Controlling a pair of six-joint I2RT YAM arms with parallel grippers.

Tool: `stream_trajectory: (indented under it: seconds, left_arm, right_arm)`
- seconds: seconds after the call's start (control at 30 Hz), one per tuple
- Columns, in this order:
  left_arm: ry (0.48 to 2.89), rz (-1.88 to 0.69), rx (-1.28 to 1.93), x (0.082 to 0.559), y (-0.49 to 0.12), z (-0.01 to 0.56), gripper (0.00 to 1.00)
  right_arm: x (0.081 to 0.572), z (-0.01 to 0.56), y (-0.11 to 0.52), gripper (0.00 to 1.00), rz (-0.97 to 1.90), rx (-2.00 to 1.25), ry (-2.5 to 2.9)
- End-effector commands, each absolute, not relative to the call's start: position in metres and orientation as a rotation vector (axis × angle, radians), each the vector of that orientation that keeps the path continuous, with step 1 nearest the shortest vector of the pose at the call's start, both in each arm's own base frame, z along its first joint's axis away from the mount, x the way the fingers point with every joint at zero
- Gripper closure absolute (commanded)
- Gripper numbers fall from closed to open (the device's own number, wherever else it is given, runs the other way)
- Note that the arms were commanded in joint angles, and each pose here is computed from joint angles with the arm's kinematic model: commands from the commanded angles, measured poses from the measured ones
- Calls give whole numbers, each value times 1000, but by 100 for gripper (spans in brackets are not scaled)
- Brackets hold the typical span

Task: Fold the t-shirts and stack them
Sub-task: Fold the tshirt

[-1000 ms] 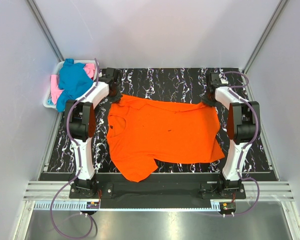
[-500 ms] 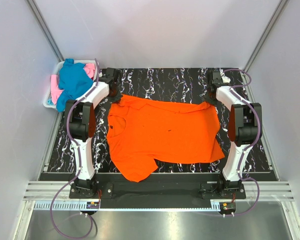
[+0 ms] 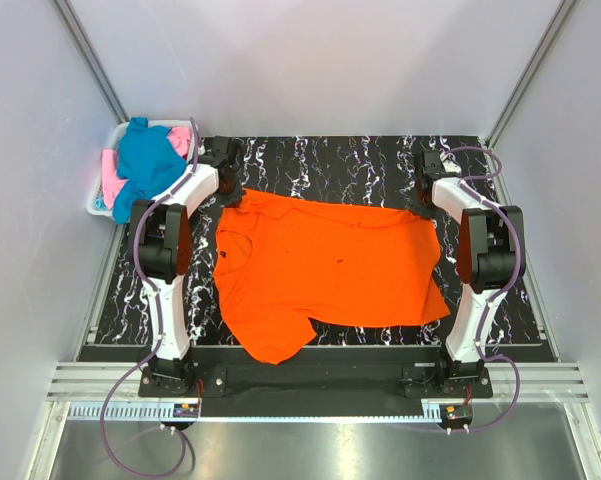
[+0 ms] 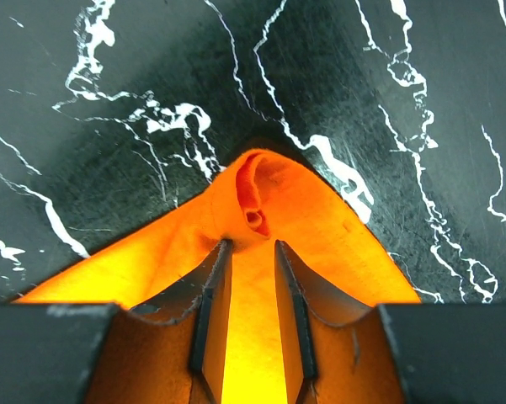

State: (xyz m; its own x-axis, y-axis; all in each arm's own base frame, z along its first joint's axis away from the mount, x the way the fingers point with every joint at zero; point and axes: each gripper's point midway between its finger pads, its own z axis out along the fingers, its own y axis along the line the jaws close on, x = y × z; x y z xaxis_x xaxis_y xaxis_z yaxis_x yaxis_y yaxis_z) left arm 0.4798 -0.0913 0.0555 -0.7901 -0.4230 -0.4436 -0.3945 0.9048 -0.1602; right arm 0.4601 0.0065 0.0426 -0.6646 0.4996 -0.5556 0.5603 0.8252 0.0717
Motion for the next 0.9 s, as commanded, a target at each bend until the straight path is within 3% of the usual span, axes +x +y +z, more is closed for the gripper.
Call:
stream_trajectory:
  seconds: [0.0,0.53,0.87]
  left_arm:
    - [2514,-124,-560,488,-95,83,100]
    - [2509,-118,-557,489,-94,84,100]
    - [2495,-116,-556,491,-93,89,100]
  right_arm:
    - [464,68,2,66,-149,782,2356]
    - [481,51,7,70,-111,757,2397]
    - [486,43,14,64,-61,723,2431]
